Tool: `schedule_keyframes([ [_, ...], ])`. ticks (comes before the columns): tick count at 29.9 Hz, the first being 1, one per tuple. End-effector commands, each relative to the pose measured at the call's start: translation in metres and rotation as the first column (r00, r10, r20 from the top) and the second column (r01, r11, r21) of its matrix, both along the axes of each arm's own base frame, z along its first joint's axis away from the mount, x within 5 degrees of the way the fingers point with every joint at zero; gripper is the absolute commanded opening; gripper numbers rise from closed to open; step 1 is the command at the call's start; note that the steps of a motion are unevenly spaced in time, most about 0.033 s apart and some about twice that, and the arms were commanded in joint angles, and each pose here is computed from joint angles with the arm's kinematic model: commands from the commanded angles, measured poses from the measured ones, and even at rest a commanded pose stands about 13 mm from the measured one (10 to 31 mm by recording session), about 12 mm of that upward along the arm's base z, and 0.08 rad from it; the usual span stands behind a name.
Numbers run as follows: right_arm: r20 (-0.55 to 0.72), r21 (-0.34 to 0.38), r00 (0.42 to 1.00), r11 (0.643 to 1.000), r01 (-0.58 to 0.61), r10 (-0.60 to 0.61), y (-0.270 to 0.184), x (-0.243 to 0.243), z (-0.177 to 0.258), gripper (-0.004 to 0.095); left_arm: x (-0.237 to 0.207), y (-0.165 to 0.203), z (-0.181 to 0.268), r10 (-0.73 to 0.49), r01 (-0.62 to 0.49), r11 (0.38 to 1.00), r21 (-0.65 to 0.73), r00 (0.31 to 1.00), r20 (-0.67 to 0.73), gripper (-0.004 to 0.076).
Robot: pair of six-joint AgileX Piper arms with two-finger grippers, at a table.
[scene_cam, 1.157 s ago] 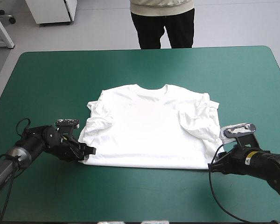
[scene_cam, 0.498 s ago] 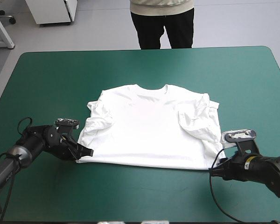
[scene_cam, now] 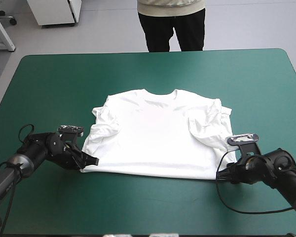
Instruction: Fold the cloth
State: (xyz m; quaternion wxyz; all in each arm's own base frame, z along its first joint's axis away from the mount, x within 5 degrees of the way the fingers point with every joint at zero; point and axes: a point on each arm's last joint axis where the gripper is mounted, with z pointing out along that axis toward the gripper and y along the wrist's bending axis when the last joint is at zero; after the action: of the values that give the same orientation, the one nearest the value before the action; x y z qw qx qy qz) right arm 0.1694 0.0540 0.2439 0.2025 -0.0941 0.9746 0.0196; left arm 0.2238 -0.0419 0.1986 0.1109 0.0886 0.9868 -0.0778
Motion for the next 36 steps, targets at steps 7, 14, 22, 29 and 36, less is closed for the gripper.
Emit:
schedule_keyframes([
  [7,0.039,0.001,0.999,1.000,0.017,-0.017,0.000,0.020,-0.012,0.0513,-0.008,-0.001,-0.009,-0.001,0.001,1.000,-0.010,0.997,-0.076,-0.0009],
  [14,-0.051,0.056,0.998,0.997,0.050,-0.047,-0.018,0.024,-0.039,0.0386,-0.007,-0.001,-0.009,-0.007,0.007,1.000,-0.011,0.997,-0.073,-0.0009],
  [22,-0.124,0.169,0.991,0.985,-0.025,0.047,-0.006,0.020,-0.043,-0.0013,-0.007,-0.001,-0.009,-0.006,0.005,1.000,-0.012,0.997,-0.071,-0.0009],
  [29,-0.138,0.156,0.988,0.987,-0.048,0.070,-0.008,0.010,-0.035,-0.0013,-0.009,-0.001,0.002,-0.005,0.005,1.000,-0.015,1.000,-0.006,-0.0009],
  [36,-0.103,0.171,0.993,0.984,-0.046,0.064,-0.011,-0.013,-0.013,-0.0013,-0.027,0.001,0.029,-0.015,0.017,0.999,-0.031,0.998,0.068,-0.0009],
])
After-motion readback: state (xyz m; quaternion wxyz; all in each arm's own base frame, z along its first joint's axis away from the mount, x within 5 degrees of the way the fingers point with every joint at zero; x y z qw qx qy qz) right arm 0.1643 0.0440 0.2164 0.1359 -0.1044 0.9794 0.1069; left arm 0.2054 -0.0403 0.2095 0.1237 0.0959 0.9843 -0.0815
